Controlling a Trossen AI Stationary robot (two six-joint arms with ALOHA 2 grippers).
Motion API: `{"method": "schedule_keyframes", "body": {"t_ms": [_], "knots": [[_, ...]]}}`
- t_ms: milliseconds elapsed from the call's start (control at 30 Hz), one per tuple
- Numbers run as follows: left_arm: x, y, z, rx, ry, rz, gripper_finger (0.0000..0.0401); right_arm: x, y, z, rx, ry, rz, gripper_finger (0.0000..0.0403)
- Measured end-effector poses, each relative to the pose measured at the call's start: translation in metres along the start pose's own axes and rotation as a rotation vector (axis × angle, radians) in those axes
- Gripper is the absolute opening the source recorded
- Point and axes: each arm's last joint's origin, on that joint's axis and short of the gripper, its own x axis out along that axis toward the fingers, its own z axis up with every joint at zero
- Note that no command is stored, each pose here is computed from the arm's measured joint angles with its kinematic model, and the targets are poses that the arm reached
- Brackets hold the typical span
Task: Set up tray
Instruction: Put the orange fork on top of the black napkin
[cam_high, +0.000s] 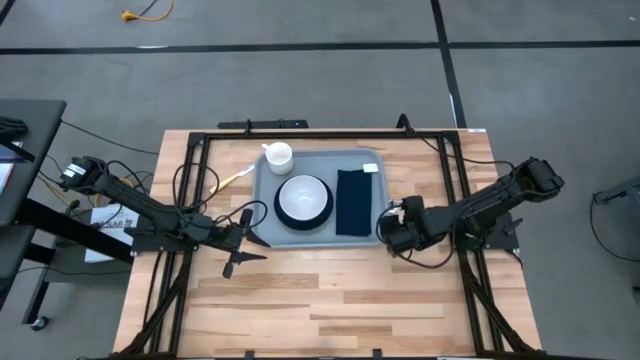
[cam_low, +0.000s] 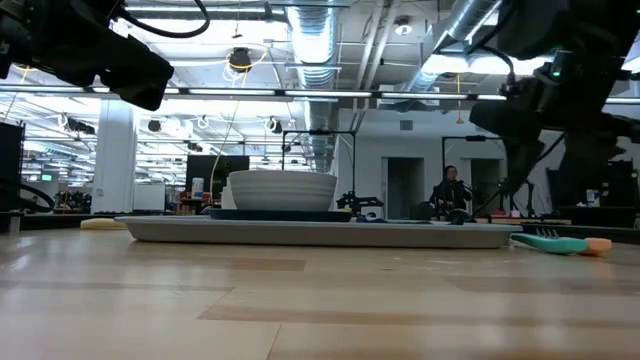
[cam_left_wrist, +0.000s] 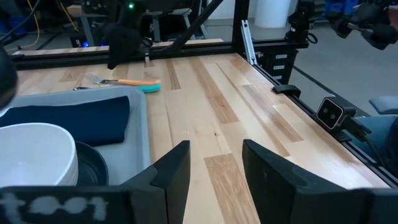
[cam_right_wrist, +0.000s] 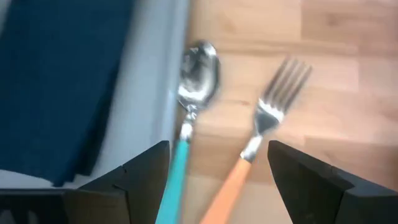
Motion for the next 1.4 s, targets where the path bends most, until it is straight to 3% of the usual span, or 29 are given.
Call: {"method": "schedule_keyframes", "body": {"t_ms": [267, 700, 933, 1067, 1400], "knots": [[0.0, 0.0, 0.0, 0.0, 0.0, 0.0, 0.0135, 0.011, 0.002, 0.003, 0.151, 0.058, -0.076, 0.0265], [0.0, 0.0, 0.0, -0.002, 0.0, 0.0, 0.0135, 0.022, 0.0, 0.022, 0.191, 0.241, -0.173, 0.0265], [0.0, 0.0, 0.0, -0.009, 0.001, 0.0, 0.0135, 0.028, -0.001, 0.034, 0.317, 0.323, -0.217, 0.0265], [0.0, 0.0, -0.001, -0.007, 0.009, 0.0, 0.0135, 0.032, -0.002, 0.04, 0.263, 0.372, -0.209, 0.0265], [0.0, 0.0, -0.002, -0.006, 0.021, 0.001, 0.0135, 0.061, -0.011, 0.039, 0.296, 0.428, -0.152, 0.0265]]}}
